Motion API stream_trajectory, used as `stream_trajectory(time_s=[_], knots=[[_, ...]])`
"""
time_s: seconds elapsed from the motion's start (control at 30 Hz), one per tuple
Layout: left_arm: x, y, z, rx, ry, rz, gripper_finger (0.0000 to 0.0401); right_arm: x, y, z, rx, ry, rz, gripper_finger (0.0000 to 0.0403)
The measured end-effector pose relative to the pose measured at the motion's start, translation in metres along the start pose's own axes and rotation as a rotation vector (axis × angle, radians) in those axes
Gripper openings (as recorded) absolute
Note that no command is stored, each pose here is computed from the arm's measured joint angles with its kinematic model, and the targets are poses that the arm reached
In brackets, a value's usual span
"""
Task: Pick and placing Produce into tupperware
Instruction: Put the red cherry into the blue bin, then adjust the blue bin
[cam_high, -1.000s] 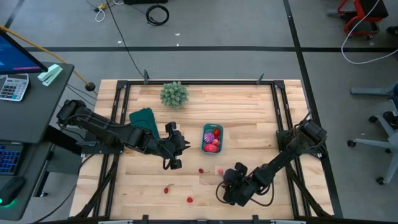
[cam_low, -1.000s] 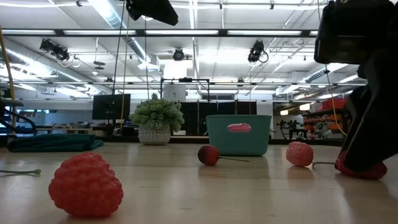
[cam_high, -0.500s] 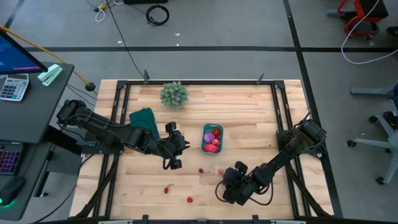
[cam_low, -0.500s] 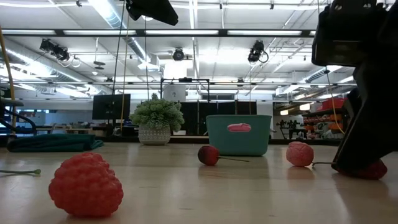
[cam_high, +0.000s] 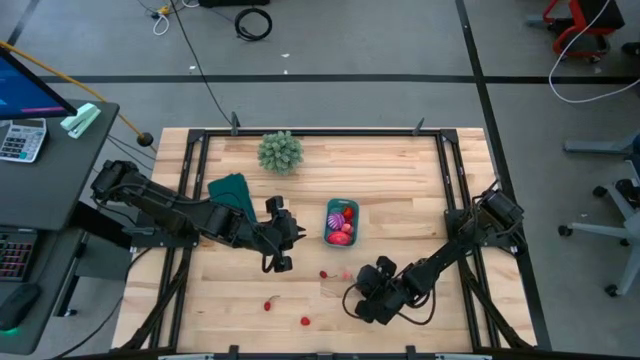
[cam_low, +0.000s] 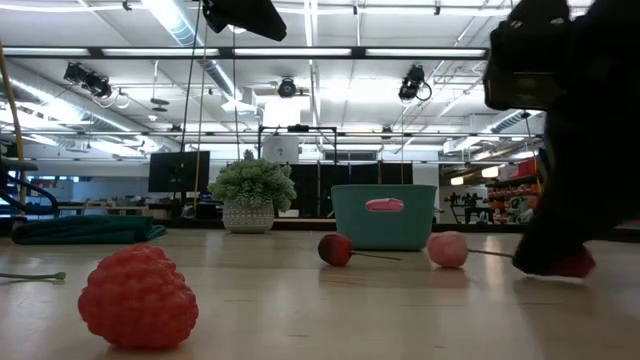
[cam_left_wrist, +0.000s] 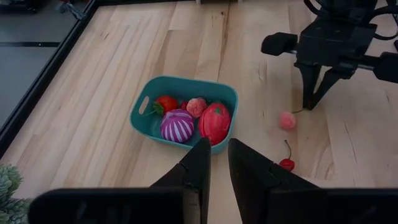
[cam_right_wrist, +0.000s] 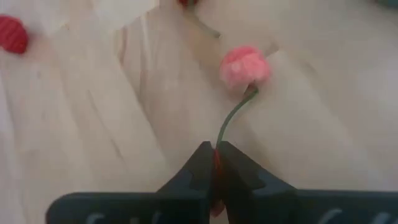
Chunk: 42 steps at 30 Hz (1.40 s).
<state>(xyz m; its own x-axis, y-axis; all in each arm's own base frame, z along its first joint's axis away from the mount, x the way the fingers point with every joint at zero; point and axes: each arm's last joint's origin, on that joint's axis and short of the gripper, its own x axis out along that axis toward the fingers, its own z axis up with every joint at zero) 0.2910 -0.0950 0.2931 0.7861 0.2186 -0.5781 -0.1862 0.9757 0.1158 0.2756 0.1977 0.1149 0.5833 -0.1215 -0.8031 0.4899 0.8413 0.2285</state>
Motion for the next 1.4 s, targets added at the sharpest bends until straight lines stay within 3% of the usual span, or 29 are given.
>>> stream_trajectory(time_s=[0.23, 0.47, 0.53, 0.67, 0.8, 1.03, 1.4], knots=[[0.0, 0.0, 0.0, 0.001, 0.002, 0.001, 0.0056, -0.029, -0.006, 0.019, -0.004, -0.102, -0.045, 0.0017], [0.0, 0.0, 0.0, 0.001, 0.001, 0.0, 0.0064, -0.069, -0.02, 0.063, -0.039, -0.448, -0.168, 0.003], [0.0, 0.0, 0.0, 0.0, 0.0, 0.0, 0.0063, -0.073, -0.028, 0.08, -0.044, -0.482, -0.204, 0.0037], [0.0, 0.0, 0.0, 0.0, 0.0, 0.0, 0.0056, -0.06, -0.049, 0.11, -0.042, -0.453, -0.27, 0.0037], [0.0, 0.0, 0.0, 0.0, 0.0, 0.0, 0.0053, -0.031, -0.065, 0.13, -0.051, -0.338, -0.247, 0.0027], [0.0, 0.0, 0.0, 0.009, 0.002, 0.0, 0.0061, 0.001, -0.085, 0.139, -0.113, -0.164, -0.214, 0.0037], [0.0, 0.0, 0.0, 0.009, 0.002, 0.001, 0.0051, 0.001, -0.09, 0.144, -0.139, -0.127, -0.173, 0.0111]])
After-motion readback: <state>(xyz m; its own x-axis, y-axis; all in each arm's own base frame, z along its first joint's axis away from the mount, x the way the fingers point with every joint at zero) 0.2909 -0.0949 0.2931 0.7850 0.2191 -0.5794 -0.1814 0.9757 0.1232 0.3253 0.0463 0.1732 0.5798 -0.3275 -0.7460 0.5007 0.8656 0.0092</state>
